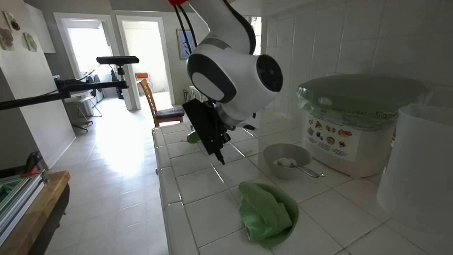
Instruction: Move the lighter to the left
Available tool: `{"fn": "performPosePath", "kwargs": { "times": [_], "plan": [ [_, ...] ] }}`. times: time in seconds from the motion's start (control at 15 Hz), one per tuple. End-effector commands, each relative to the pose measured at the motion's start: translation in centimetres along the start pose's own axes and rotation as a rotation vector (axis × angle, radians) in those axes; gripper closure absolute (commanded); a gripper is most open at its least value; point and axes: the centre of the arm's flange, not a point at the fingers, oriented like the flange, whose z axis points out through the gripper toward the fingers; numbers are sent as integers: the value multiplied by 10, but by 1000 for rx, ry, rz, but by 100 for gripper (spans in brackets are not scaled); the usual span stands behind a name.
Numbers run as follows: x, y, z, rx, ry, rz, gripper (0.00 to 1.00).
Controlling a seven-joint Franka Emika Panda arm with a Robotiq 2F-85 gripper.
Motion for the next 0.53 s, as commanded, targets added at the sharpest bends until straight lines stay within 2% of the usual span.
{"fn": "performPosePath", "kwargs": {
  "times": [0.0, 0.47],
  "plan": [
    [8, 12, 1, 77, 12, -45, 84],
    [6, 24, 7, 131, -27, -16, 84]
  ]
}}
